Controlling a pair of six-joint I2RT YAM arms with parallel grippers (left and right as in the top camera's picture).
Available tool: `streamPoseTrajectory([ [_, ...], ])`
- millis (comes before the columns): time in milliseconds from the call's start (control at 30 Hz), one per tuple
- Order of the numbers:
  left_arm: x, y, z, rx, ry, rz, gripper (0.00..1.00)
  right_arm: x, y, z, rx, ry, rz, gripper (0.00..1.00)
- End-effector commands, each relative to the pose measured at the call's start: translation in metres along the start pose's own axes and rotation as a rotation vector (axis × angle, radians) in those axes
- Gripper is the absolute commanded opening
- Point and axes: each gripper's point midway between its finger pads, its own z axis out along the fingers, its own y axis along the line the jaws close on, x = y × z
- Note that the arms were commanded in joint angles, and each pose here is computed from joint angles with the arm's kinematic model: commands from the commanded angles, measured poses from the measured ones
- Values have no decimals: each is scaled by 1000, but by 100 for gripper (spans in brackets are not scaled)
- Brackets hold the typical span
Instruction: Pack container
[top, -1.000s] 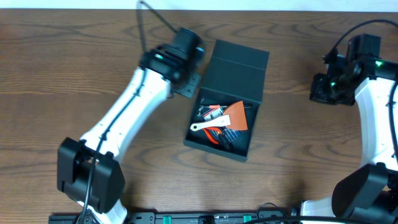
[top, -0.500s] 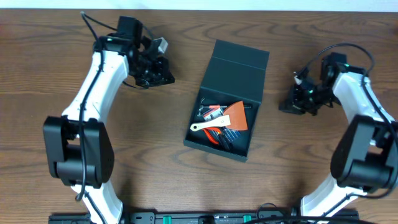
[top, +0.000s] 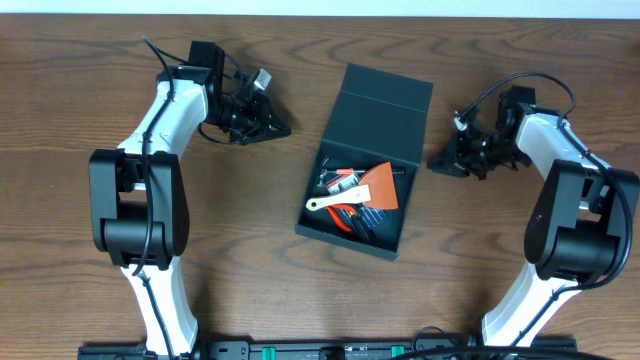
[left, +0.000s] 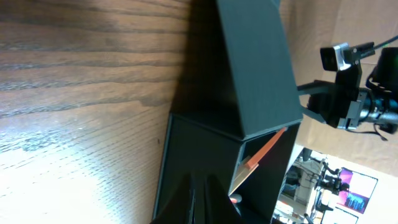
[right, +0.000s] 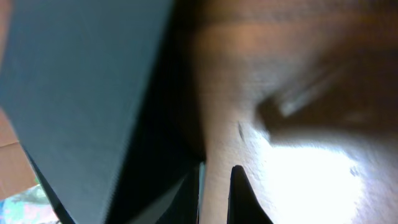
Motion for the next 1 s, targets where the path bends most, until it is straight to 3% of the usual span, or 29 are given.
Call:
streamPoseTrajectory([
  [0, -1, -6, 0, 33, 2, -5, 6, -2, 21, 10, -121, 9, -17, 1],
  [600, -15, -8, 1, 40, -41, 13, 6, -30, 60, 29, -191, -85, -142, 4],
  [967, -18, 3, 2, -10, -54, -9, 6, -46, 49, 33, -160, -131, -106, 9],
])
